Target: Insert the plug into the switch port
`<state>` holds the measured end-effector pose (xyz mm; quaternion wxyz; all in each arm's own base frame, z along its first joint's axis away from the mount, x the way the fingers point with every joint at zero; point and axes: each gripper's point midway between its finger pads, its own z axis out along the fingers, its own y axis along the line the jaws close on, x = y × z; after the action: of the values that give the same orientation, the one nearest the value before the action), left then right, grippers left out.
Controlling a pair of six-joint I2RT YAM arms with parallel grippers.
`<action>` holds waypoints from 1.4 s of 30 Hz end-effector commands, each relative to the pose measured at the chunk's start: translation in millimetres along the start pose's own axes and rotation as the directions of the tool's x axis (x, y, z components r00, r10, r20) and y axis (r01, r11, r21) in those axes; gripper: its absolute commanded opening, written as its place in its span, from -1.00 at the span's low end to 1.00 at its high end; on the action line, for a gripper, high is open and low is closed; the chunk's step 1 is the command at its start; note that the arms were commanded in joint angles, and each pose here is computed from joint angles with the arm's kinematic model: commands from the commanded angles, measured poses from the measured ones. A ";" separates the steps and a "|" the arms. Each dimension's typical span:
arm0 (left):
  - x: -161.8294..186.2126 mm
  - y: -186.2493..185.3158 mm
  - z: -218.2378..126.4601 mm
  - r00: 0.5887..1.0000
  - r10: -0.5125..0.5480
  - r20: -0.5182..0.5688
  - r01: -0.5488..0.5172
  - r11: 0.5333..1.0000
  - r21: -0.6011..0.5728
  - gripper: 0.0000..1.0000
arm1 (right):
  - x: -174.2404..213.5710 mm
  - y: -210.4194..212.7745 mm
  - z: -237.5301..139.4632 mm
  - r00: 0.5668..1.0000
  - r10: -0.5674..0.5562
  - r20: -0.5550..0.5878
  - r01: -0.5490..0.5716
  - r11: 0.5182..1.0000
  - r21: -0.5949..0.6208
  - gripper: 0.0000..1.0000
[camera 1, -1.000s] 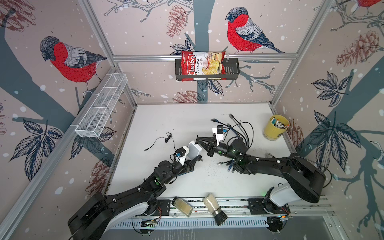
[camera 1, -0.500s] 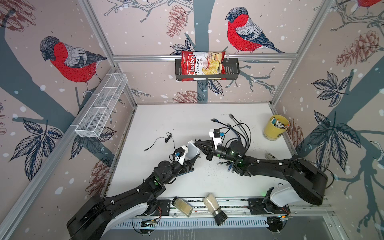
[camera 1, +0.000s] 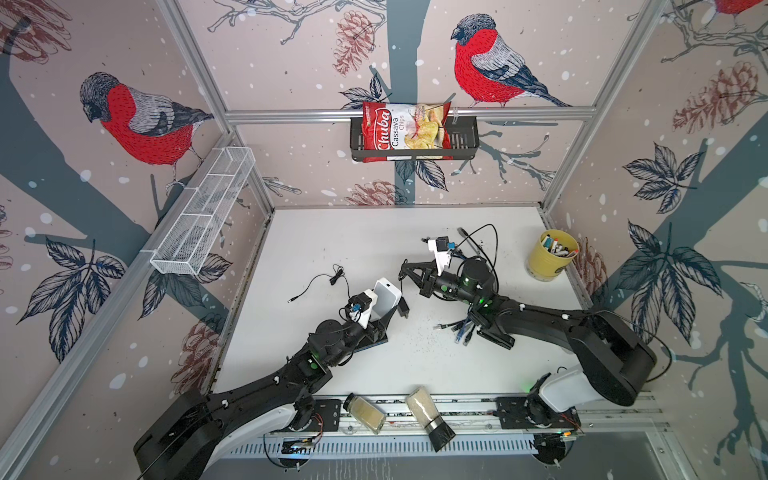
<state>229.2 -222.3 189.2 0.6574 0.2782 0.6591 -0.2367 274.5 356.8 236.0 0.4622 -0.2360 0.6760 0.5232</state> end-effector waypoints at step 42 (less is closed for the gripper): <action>-12.5 10.2 5.4 1.000 -0.016 0.006 0.016 0.998 -0.055 -0.70 | 180.2 -118.9 -32.7 0.677 0.200 -0.708 0.144 0.908 0.393 -1.00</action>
<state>233.9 -219.7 195.3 0.6634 0.2697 0.6607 -0.2250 268.3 328.1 20.0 0.1833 -0.3451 0.8909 0.2316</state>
